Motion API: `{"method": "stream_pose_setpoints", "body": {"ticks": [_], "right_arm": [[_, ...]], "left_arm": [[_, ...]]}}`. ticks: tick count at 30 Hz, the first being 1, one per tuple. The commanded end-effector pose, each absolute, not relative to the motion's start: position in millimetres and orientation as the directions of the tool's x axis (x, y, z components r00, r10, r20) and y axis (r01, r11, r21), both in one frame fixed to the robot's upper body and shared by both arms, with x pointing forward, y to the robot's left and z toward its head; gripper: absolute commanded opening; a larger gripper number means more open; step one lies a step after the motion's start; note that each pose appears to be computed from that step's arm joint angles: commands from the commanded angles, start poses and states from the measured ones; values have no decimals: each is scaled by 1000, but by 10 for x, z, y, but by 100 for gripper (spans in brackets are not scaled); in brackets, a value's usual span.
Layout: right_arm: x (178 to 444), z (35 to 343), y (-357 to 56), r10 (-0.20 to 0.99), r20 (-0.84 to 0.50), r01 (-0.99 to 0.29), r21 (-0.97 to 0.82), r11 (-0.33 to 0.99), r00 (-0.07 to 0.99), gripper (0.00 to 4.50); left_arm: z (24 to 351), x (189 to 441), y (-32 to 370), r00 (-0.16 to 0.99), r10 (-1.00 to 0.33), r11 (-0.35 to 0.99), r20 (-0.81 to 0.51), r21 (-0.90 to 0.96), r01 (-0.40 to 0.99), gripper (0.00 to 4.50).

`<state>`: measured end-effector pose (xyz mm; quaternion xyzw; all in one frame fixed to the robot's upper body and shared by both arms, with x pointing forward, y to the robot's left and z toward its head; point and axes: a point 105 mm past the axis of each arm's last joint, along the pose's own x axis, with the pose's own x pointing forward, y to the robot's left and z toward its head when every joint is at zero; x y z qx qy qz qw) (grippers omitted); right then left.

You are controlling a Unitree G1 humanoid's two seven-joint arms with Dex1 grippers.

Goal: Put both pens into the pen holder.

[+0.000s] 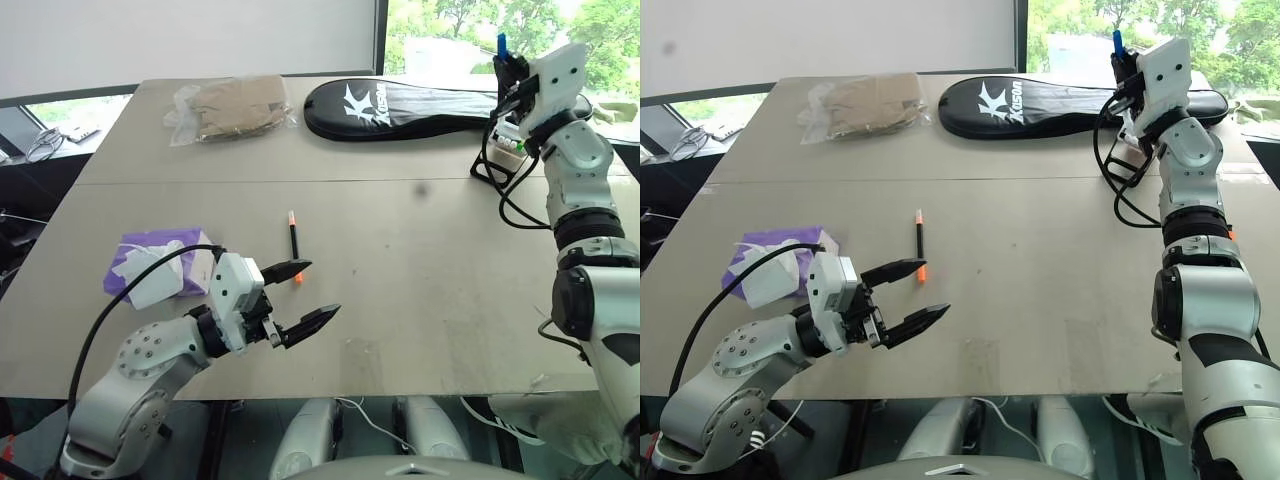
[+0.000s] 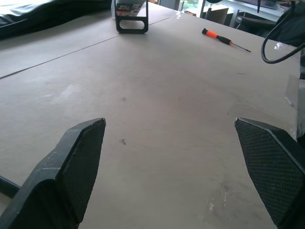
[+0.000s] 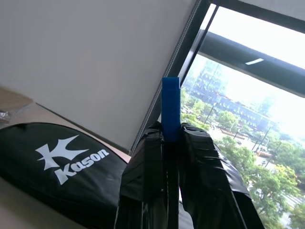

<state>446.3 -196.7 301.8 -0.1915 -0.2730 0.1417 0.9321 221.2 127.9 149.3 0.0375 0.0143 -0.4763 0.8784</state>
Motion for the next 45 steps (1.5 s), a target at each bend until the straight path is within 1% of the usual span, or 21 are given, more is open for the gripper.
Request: {"method": "stream_pose_setpoints", "body": {"ticks": [1,8,19,23,32,34,35,36,37,38,39,40,41,42,43,44,45], "right_arm": [[4423,3214,-1986,345,522,-117,-420,900,780,7],[4432,3095,-2128,272,528,-36,-413,910,804,7],[4507,2920,-2089,246,484,-25,-420,907,840,7],[4520,2895,-2126,225,475,-6,-418,908,851,7],[4530,2815,-2194,188,461,26,-419,907,867,7],[4528,2799,-2221,176,461,36,-414,910,870,92],[4524,2799,-2230,172,464,43,-417,908,869,99],[4521,2801,-2238,170,467,48,-418,907,868,118],[4515,2806,-2244,169,470,51,-420,906,866,189],[4509,2812,-2250,168,475,55,-421,905,864,216],[4504,2818,-2255,168,478,57,-421,905,862,266],[4499,2822,-2260,168,481,58,-421,905,860,292],[4495,2825,-2264,168,484,60,-420,906,859,348],[4490,2825,-2269,166,487,63,-420,906,857,387],[4487,2825,-2272,165,489,65,-420,905,856,437],[4484,2821,-2277,165,490,65,-418,906,856,447],[4483,2818,-2278,164,490,64,-416,907,856,447]], "left_arm": [[1734,2177,1224,522,-853,520,15,109,847,450],[2049,2332,1176,536,-833,552,140,132,823,450],[2383,2395,1151,546,-802,584,241,131,801,450],[2406,2344,1096,535,-810,572,239,122,811,450],[2387,2331,1094,539,-812,572,225,119,811,450],[2379,2332,1098,541,-811,573,223,119,810,450],[2377,2332,1099,542,-811,574,222,119,810,450],[2376,2334,1101,544,-810,576,222,119,809,450],[2374,2336,1105,545,-809,577,221,118,808,450],[2370,2338,1108,547,-808,578,221,118,807,450],[2365,2341,1110,548,-807,579,219,117,807,450],[2357,2345,1109,549,-807,579,218,115,807,450],[2351,2347,1107,549,-807,579,217,113,807,450],[2343,2349,1103,549,-808,579,216,111,808,450],[2338,2350,1101,549,-808,578,215,110,808,450],[2328,2352,1101,550,-807,579,213,107,808,450],[2322,2358,1103,551,-807,580,211,105,808,450]]}}
